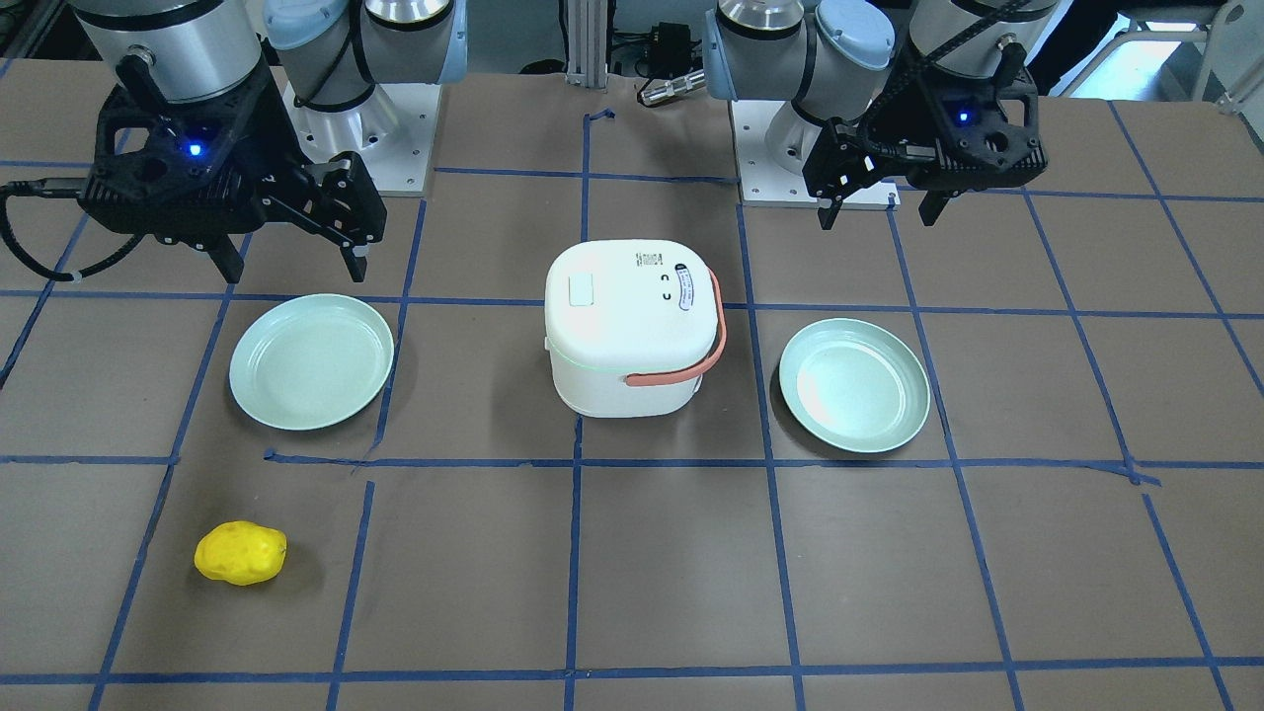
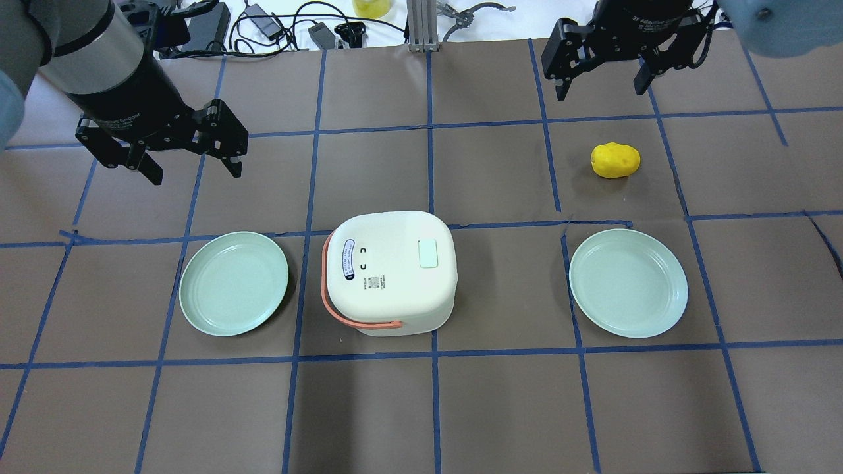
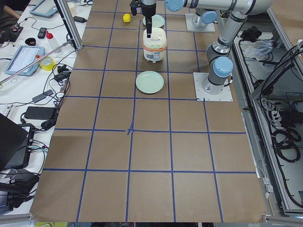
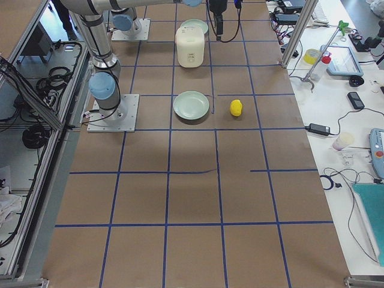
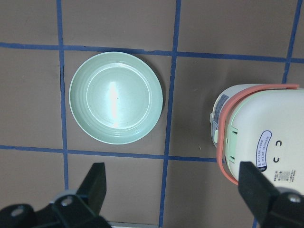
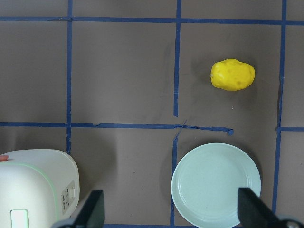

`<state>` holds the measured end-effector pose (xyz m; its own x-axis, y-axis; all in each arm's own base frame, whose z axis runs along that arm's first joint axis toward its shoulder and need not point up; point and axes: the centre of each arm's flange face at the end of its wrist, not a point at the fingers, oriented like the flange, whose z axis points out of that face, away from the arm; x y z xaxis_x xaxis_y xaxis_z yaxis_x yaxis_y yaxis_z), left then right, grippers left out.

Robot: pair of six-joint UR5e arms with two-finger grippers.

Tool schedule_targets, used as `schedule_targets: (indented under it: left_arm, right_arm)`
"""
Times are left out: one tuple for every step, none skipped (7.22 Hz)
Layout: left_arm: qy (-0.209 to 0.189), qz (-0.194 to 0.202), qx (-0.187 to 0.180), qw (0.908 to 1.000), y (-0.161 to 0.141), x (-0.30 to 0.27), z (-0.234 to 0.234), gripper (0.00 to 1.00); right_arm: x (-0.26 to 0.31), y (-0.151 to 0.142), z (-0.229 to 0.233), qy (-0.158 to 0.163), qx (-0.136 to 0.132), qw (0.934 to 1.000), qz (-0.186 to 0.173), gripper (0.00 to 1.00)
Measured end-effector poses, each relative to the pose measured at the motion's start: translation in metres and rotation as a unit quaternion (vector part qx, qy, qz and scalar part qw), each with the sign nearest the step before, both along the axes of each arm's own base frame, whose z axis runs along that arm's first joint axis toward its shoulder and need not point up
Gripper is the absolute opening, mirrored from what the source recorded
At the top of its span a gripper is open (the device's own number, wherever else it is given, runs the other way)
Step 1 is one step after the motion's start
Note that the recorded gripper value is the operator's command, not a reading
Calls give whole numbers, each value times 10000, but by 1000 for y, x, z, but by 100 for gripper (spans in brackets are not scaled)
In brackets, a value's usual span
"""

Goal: Press rice cooker button

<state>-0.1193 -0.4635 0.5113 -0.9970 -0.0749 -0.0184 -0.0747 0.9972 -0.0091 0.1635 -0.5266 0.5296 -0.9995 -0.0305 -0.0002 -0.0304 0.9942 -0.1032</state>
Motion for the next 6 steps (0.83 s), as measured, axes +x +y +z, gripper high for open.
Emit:
schedule_targets:
  left_arm:
    - [0, 0, 0, 10000, 0, 0, 0, 100]
    - [0, 1, 0, 10000, 0, 0, 0, 100]
    - [0, 1, 0, 10000, 0, 0, 0, 100]
    - [0, 1, 0, 10000, 0, 0, 0, 100]
    - [0, -1, 0, 10000, 0, 0, 0, 100]
    - [0, -1, 0, 10000, 0, 0, 0, 100]
  right_arm:
    - [0, 0, 0, 2, 2, 10000, 0, 100]
    - [0, 0, -1, 5, 12, 10000, 0, 100]
    - [0, 0, -3, 7, 23, 10000, 3, 100]
    - [1, 1, -4, 11, 31, 10000, 6, 100]
    - [1, 1, -4, 23, 37, 10000, 5, 100]
    - [1, 1, -5, 34, 43, 10000, 3, 100]
